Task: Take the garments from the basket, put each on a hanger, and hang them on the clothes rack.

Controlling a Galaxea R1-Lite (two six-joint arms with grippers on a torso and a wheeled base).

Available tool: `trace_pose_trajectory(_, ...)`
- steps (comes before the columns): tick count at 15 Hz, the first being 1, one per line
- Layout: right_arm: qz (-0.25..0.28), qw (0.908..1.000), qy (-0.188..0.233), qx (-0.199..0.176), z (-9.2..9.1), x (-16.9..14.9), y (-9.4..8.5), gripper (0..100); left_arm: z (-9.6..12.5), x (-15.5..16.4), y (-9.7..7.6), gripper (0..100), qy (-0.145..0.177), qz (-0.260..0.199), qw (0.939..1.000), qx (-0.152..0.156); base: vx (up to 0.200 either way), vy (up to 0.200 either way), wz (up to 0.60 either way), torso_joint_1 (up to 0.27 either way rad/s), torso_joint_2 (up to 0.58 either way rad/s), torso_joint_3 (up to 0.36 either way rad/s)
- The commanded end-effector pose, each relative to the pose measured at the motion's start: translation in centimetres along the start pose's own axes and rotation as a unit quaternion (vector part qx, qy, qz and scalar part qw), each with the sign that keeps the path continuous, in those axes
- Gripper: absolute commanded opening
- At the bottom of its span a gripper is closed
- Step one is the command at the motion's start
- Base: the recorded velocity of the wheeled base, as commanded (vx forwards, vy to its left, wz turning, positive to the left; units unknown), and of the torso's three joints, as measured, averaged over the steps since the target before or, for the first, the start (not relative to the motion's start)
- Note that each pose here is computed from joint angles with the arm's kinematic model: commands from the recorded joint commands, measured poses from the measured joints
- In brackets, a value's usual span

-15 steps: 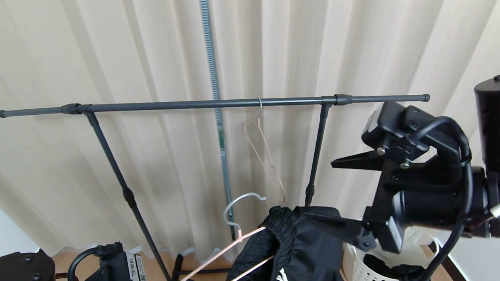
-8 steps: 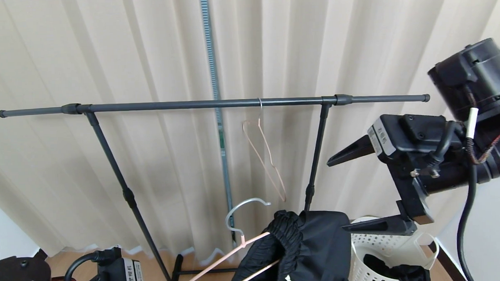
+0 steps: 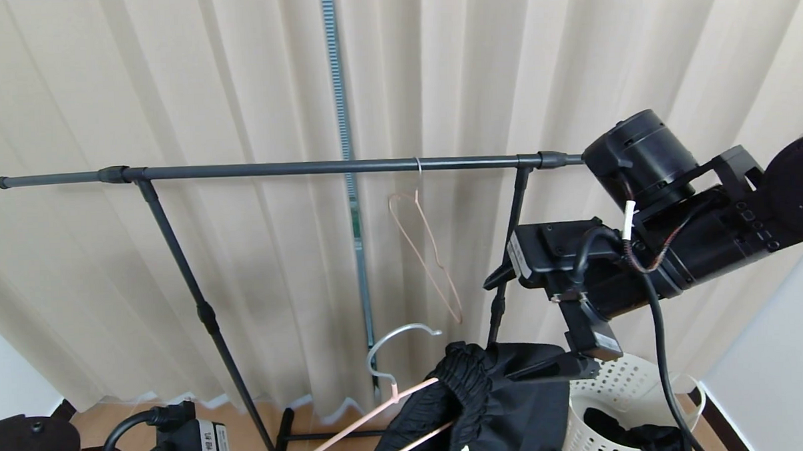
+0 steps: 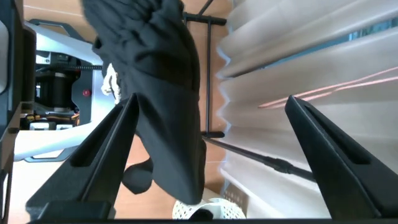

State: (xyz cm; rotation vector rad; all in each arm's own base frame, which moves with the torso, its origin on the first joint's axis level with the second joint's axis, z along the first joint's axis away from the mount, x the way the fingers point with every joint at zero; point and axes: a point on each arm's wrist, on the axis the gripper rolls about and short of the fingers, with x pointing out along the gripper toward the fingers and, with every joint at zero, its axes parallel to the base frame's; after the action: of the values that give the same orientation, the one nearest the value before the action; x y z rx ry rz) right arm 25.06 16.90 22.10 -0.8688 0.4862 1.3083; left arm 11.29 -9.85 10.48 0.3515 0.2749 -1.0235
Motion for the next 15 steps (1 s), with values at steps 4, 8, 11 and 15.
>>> trace_pose_trajectory(4,0.005,0.9999,0.007,0.006,0.3,2.4,-1.6,100,0.1,0.0,-0.1,0,-0.002,-0.001,1.0,0.001,0.0,0.0,0.0,0.0,0.0,0.0)
trace_pose_trajectory(8,0.012,0.9999,-0.004,-0.007,1.8,3.1,-1.4,100,0.1,-0.1,-0.1,0,-0.004,0.0,1.0,0.002,0.0,0.0,0.0,0.0,0.0,0.0)
trace_pose_trajectory(11,0.022,0.9996,-0.011,-0.017,2.7,3.4,-0.6,100,0.1,-0.1,-0.1,0,-0.005,-0.001,1.0,0.002,0.0,0.0,0.0,0.0,0.0,0.0)
trace_pose_trajectory(15,0.038,0.999,-0.015,-0.016,3.7,3.7,0.4,100,0.1,-0.1,-0.1,0,-0.006,-0.001,1.0,0.003,0.0,0.0,0.0,0.0,0.0,0.0)
